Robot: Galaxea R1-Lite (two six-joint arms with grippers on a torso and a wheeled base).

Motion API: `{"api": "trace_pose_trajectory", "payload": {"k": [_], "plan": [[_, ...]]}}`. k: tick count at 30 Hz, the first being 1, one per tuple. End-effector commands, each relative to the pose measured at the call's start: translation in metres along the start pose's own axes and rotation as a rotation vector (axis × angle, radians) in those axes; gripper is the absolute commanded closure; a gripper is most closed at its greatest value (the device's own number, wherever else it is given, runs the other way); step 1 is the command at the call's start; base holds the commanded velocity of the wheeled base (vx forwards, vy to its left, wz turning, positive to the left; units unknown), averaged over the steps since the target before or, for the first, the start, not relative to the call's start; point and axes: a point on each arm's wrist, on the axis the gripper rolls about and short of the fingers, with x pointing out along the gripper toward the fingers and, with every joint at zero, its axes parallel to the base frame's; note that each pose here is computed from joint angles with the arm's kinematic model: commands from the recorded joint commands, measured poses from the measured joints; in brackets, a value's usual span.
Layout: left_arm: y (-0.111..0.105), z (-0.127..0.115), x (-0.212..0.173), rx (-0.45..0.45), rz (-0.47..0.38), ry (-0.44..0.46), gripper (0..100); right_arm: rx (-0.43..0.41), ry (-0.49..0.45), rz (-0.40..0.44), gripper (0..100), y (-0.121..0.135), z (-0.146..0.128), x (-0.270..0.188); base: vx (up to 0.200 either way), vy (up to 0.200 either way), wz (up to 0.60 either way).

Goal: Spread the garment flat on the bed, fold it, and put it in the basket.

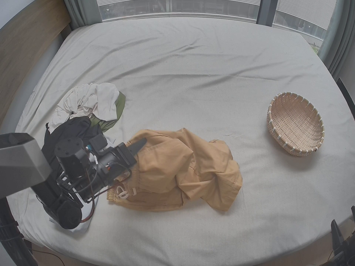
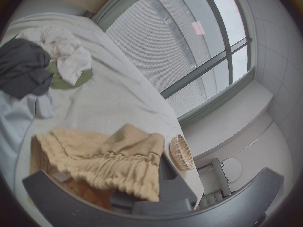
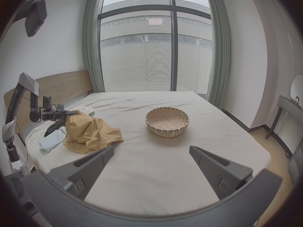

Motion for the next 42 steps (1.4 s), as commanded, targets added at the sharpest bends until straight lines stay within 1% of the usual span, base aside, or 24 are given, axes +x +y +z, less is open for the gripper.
{"api": "trace_pose_trajectory", "payload": {"k": [1,3,4,6,7,9,10,11,12,13,14,15,16,17,18,19,21,22,25,28,31,34,42], "plan": [[-0.001,0.048,-0.008,0.047,-0.049,-0.128,100,-0.001,-0.051,-0.004,0,0.000,0.002,-0.001,0.000,0.000,0.00],[-0.004,0.059,-0.014,0.054,-0.066,-0.152,100,0.003,-0.159,-0.007,0,0.000,0.029,-0.009,0.000,0.000,0.00],[-0.004,0.062,-0.015,0.056,-0.072,-0.156,100,0.002,-0.187,-0.008,0,0.000,0.043,-0.013,0.000,0.000,0.00],[-0.005,0.063,-0.017,0.058,-0.080,-0.149,100,0.001,-0.156,0.011,0,0.000,0.066,-0.010,0.000,0.000,0.00],[-0.004,0.061,-0.018,0.056,-0.080,-0.142,100,0.004,-0.127,0.046,0,0.001,0.076,-0.007,0.000,0.000,0.00],[-0.003,0.057,-0.020,0.055,-0.073,-0.124,100,0.021,-0.077,0.124,0,0.001,0.082,-0.001,0.000,0.000,0.00],[-0.004,0.055,-0.022,0.053,-0.074,-0.112,100,0.082,-0.003,0.220,0,0.002,0.086,0.009,0.000,0.000,0.00],[-0.003,0.055,-0.022,0.054,-0.074,-0.110,100,0.109,0.026,0.247,0,0.002,0.087,0.012,0.000,0.000,0.00],[-0.004,0.054,-0.023,0.056,-0.080,-0.102,100,0.208,0.109,0.328,0,0.004,0.090,0.021,0.000,0.000,0.00],[-0.005,0.054,-0.023,0.056,-0.088,-0.097,100,0.287,0.172,0.396,0,0.006,0.094,0.027,0.000,0.000,0.00],[-0.005,0.054,-0.023,0.056,-0.088,-0.097,100,0.287,0.172,0.396,0,0.006,0.094,0.027,0.000,0.000,0.00],[-0.007,0.052,-0.026,0.056,-0.091,-0.089,100,0.437,0.279,0.516,0,0.011,0.108,0.043,0.000,0.000,0.00],[-0.008,0.051,-0.028,0.055,-0.094,-0.081,100,0.491,0.326,0.568,0,0.014,0.115,0.053,0.000,0.000,0.00],[-0.008,0.051,-0.028,0.055,-0.094,-0.081,100,0.491,0.326,0.568,0,0.014,0.115,0.053,0.000,0.000,0.00],[-0.007,0.045,-0.030,0.052,-0.094,-0.050,100,0.572,0.375,0.635,0,0.021,0.125,0.071,0.000,0.000,0.00],[-0.007,0.041,-0.032,0.058,-0.091,-0.036,100,0.592,0.380,0.644,0,0.024,0.127,0.082,0.000,0.000,0.00],[-0.007,0.040,-0.033,0.059,-0.091,-0.031,100,0.597,0.381,0.643,0,0.025,0.128,0.088,0.000,0.000,0.00],[-0.002,0.035,-0.034,0.088,-0.083,-0.002,100,0.604,0.424,0.626,0,0.035,0.119,0.125,0.000,0.000,0.00],[0.001,0.029,-0.036,0.101,-0.069,0.022,100,0.606,0.463,0.619,0,0.044,0.102,0.159,0.000,0.000,0.00],[0.001,0.028,-0.036,0.101,-0.070,0.027,100,0.612,0.505,0.618,0,0.052,0.086,0.180,0.000,0.000,0.00],[0.000,0.028,-0.035,0.102,-0.075,0.026,100,0.615,0.521,0.617,0,0.055,0.080,0.189,0.000,0.000,0.00],[0.000,0.028,-0.034,0.114,-0.075,0.026,100,0.609,0.599,0.638,0,0.068,0.064,0.203,0.000,0.000,0.00],[0.001,0.027,-0.034,0.115,-0.071,0.026,100,0.612,0.705,0.641,0,0.085,0.038,0.222,0.000,0.000,0.00]]}}
